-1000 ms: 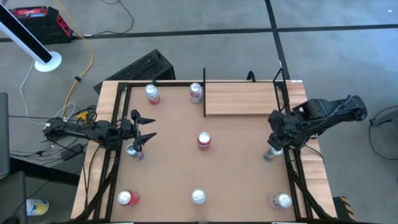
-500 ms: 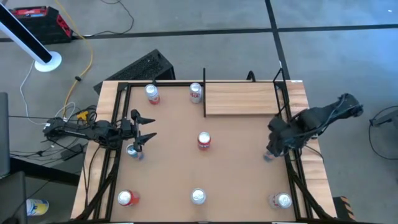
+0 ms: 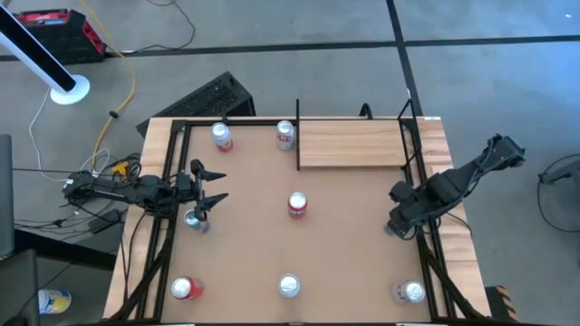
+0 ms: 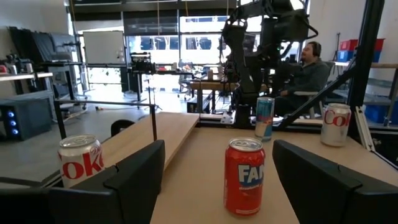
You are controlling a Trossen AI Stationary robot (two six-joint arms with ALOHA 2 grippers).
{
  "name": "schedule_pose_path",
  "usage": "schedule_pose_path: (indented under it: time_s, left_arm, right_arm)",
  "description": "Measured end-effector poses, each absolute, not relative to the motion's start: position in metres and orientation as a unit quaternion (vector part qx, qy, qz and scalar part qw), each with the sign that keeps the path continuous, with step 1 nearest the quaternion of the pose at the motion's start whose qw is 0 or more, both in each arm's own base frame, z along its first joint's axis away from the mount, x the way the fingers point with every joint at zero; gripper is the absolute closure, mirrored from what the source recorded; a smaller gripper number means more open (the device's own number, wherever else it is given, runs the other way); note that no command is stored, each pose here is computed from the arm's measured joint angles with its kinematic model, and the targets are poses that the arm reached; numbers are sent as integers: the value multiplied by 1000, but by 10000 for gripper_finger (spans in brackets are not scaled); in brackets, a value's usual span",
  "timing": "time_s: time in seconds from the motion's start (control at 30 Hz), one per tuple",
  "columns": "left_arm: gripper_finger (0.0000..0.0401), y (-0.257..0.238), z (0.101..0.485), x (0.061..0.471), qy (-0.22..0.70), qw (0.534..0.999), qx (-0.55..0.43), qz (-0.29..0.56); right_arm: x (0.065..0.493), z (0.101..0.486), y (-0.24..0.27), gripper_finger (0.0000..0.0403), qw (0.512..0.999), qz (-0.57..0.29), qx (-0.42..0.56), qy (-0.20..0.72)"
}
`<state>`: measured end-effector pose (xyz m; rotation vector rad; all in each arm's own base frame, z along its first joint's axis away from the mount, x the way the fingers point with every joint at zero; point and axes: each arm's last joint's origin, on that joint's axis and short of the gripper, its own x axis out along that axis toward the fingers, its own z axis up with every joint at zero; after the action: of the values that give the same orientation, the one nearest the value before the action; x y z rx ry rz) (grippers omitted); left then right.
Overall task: Place canned beverage on shelf
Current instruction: Put the right white and blue soda can on the shelf
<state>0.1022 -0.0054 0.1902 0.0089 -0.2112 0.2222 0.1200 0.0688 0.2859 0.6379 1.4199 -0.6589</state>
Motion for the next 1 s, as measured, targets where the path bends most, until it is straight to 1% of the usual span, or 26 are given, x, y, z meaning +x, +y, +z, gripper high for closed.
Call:
schedule_pose_path:
  time_s: [0.2,0.33,0.6,0.7,0.9,1.0]
  left_arm:
    - [118,-5,190,102,-105,988,4,111]
    - [118,-5,190,102,-105,988,4,111]
    - [118,-5,190,102,-105,988,4,111]
    - [118,-5,190,102,-105,988,4,111]
    - [118,-5,190,102,-105,988,4,111]
    - [118,-5,190,102,-105,988,4,111]
  right_arm:
    - [118,271,70,75,645,-304,286,640]
    - [120,265,70,75,647,-301,286,639]
    - [120,264,71,76,649,-298,285,639]
    - [120,264,71,89,652,-290,278,643]
    - [121,265,71,141,661,-268,261,651]
    - [121,265,70,143,664,-261,253,654]
